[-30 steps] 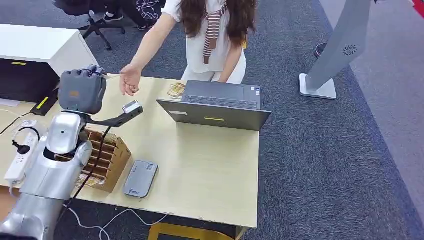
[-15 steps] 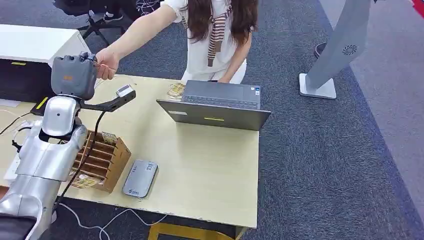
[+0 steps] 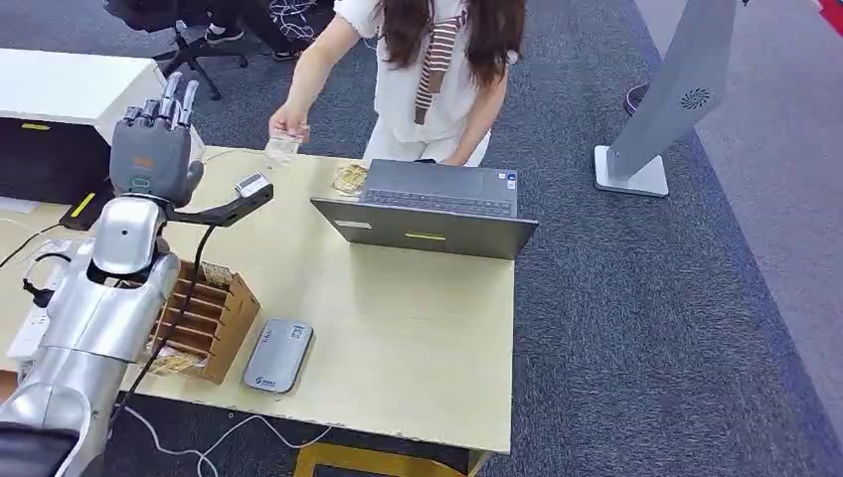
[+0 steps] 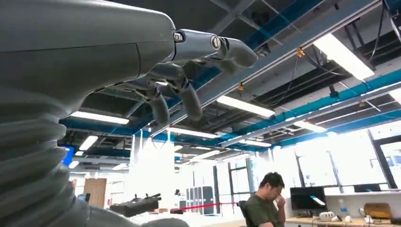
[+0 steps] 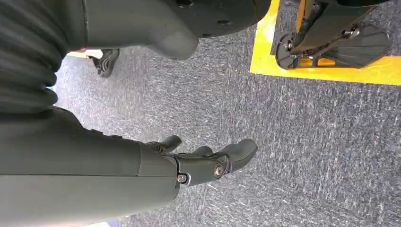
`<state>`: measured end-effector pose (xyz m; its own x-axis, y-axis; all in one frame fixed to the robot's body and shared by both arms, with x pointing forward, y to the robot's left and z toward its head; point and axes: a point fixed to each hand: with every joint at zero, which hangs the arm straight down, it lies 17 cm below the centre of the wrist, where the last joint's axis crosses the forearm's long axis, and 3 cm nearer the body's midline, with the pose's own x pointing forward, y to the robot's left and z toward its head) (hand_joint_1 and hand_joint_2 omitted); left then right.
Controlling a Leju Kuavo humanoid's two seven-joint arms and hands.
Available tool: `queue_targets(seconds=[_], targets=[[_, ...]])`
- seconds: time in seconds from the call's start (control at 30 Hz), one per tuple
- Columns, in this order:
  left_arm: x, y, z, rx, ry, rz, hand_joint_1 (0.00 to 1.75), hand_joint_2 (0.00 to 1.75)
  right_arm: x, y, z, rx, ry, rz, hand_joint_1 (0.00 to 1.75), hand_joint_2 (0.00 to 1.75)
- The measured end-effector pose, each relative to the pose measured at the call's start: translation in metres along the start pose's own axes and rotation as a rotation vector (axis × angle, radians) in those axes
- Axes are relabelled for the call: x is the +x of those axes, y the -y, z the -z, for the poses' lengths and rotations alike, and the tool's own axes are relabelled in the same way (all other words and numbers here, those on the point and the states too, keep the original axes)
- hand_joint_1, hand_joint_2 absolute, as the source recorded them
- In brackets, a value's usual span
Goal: Pass the card to the sensor for recognition and then transmit it.
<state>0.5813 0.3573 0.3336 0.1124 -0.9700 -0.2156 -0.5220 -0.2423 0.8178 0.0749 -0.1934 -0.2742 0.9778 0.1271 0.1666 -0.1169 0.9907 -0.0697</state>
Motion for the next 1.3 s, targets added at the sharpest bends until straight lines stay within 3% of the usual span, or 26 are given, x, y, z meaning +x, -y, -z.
queue_targets(seconds=[0.37,0.53,0.77,1.03,1.3], targets=[[0.003,0.003,-0.002,-0.002,-0.001,-0.012,0.0,1.75,-0.001,0.001,0.0,-0.002,-0.003,0.0,0.0,1.75],[0.016,0.009,-0.019,0.003,0.023,-0.102,0.0,1.75,0.0,0.003,0.001,-0.005,-0.001,0.008,0.0,1.75],[0.066,0.0,-0.117,0.04,0.112,-0.285,0.0,1.75,-0.005,0.007,0.001,-0.023,-0.015,0.057,0.0,1.75],[0.077,-0.014,-0.147,0.046,0.137,-0.337,0.0,1.75,-0.006,0.007,0.001,-0.026,-0.019,0.07,0.0,1.75],[0.099,-0.039,-0.276,0.029,0.194,-0.429,0.0,1.75,-0.014,0.01,0.001,-0.046,-0.043,0.154,0.0,1.75]])
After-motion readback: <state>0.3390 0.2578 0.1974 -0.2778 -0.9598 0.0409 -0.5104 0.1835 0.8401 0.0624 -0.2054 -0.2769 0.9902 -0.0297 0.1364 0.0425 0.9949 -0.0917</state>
